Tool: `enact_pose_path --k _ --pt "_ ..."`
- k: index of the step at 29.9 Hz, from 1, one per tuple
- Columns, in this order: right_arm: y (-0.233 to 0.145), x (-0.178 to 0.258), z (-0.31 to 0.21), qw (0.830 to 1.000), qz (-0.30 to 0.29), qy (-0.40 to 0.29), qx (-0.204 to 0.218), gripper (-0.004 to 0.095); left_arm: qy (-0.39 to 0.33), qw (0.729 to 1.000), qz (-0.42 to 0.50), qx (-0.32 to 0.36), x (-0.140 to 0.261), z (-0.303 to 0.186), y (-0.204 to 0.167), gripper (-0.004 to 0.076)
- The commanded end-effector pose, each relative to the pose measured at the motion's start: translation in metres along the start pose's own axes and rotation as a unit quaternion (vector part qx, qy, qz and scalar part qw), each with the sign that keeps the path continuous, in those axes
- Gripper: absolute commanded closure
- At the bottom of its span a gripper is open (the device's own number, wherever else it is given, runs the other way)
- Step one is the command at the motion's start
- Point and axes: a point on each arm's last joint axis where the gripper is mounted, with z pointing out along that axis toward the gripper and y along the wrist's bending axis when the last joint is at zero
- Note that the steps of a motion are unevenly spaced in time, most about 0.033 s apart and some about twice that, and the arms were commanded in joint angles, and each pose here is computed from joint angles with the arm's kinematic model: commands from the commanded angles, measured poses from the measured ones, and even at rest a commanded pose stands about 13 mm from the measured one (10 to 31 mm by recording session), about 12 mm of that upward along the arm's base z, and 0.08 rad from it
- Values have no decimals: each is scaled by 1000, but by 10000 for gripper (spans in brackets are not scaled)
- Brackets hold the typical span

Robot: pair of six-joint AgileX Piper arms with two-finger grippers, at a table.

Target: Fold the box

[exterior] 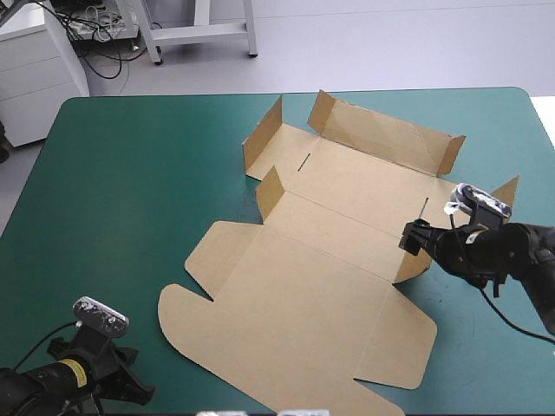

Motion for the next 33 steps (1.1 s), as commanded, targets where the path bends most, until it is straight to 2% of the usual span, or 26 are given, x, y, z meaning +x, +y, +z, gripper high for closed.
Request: enact_pose_path --k 1,9,12,16,23,25,33 --pt "11 -20 7 1000 -6 -1 -6 35 -25 1000 -2 7 -8 -5 -1 756" --pt "12 -29 35 997 -18 75 25 35 -26 1000 -7 3 -8 -5 -1 756" --pt "10 -30 39 996 -23 78 35 81 -26 1000 -7 3 -8 -5 -1 756" --pt "8 -31 43 996 -18 76 40 267 -26 1000 -7 3 -8 -5 -1 756" --pt "8 -33 44 997 -11 69 43 816 -26 1000 -7 3 -8 -5 -1 756" --pt "7 -33 43 996 -15 67 47 932 -26 1000 -7 3 -8 -5 -1 756" --pt "4 -34 43 995 -33 62 65 926 -26 1000 -7 3 -8 -5 -1 756"
